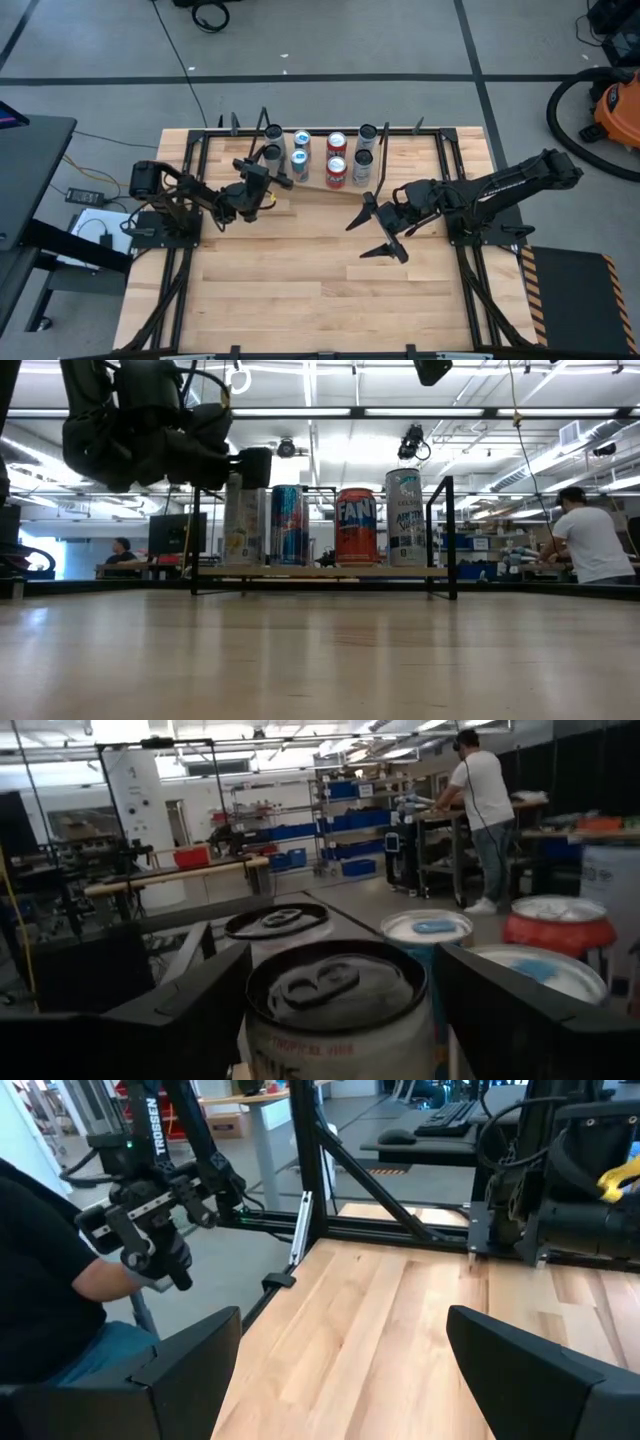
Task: Place canned beverage on shelf
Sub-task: Put the white yellow soda can on the shelf aligned with the other white yellow soda can, then adjust the shelf on the table
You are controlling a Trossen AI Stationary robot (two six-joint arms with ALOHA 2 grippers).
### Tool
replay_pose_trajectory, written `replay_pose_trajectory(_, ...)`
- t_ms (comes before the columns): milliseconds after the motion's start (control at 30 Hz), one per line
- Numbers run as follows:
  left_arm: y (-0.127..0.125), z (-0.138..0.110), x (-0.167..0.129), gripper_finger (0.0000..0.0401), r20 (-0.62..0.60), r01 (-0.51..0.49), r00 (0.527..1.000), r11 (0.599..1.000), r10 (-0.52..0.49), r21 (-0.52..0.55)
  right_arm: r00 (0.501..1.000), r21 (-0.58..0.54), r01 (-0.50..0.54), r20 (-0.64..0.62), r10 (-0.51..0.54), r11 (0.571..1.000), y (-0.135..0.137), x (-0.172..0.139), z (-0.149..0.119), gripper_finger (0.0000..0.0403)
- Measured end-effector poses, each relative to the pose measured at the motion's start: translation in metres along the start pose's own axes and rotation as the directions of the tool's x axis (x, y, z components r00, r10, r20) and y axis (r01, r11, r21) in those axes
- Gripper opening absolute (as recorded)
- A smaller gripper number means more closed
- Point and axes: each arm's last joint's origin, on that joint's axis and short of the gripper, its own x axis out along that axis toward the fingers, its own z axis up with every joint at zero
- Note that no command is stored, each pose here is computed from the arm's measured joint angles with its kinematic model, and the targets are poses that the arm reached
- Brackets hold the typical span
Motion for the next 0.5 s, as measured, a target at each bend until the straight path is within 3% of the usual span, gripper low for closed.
replay_pose_trajectory(500,-0.014,0.018,0.007,0.0312,0.014,-0.055,0.998,0.991,0.053,0.120,1.000,0.019,0.007,-0.001,-0.007,1.000,0.000,0.000,0.000,0.0365)
